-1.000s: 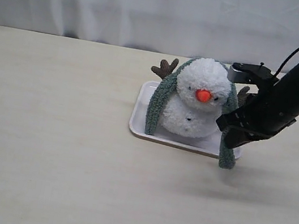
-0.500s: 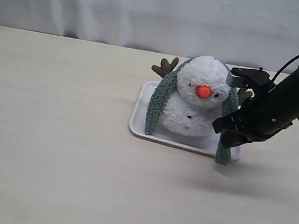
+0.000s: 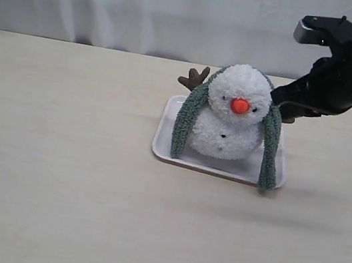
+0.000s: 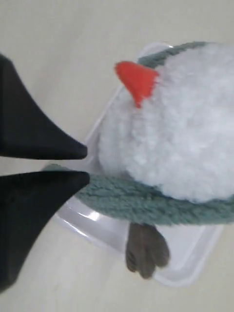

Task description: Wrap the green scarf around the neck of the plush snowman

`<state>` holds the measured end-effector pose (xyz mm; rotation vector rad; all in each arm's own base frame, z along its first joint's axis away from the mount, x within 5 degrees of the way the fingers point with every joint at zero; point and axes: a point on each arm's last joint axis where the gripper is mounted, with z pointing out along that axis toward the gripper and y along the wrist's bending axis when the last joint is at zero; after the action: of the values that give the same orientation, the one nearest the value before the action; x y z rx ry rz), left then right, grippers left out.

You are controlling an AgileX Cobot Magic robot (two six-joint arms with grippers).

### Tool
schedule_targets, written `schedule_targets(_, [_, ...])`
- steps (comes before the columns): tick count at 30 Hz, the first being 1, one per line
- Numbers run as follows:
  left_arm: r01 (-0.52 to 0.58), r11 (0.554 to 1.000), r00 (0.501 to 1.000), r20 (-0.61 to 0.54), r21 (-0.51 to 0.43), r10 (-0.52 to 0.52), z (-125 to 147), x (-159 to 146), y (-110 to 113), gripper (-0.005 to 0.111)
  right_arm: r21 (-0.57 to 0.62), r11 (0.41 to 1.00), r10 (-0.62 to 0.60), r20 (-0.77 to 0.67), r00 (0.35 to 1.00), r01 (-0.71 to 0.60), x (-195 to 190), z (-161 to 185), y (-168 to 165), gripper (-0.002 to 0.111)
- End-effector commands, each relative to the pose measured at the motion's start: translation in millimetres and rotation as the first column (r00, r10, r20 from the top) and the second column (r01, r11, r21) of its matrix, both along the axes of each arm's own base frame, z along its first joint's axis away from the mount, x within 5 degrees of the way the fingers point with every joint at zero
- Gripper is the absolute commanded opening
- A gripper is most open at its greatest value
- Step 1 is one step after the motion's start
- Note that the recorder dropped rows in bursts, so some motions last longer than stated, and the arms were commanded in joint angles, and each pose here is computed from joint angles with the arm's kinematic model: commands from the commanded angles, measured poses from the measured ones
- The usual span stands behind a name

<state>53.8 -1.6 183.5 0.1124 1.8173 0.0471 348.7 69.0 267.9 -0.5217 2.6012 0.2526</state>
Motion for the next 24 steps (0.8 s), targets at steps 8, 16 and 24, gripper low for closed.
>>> schedule_targets(8, [-0.001, 1.000, 1.000, 0.013, -0.002, 0.001, 0.4, 0.1, 0.0, 0.000, 0.062, 0.992, -0.118, 0.177, 0.977, 0.108, 27.7, -6.1, 0.3, 0.004])
schedule_targets(16, [-0.001, 1.000, 1.000, 0.015, -0.002, 0.001, 0.5, 0.2, 0.0, 0.000, 0.048, 0.991, -0.133, 0.107, 0.985, 0.129, 45.7, -51.5, 2.3, 0.004])
schedule_targets(24, [-0.001, 1.000, 1.000, 0.015, -0.002, 0.001, 0.5, 0.2, 0.0, 0.000, 0.031, 0.993, -0.118, 0.089, 0.989, 0.115, 49.6, -65.2, 2.8, 0.004])
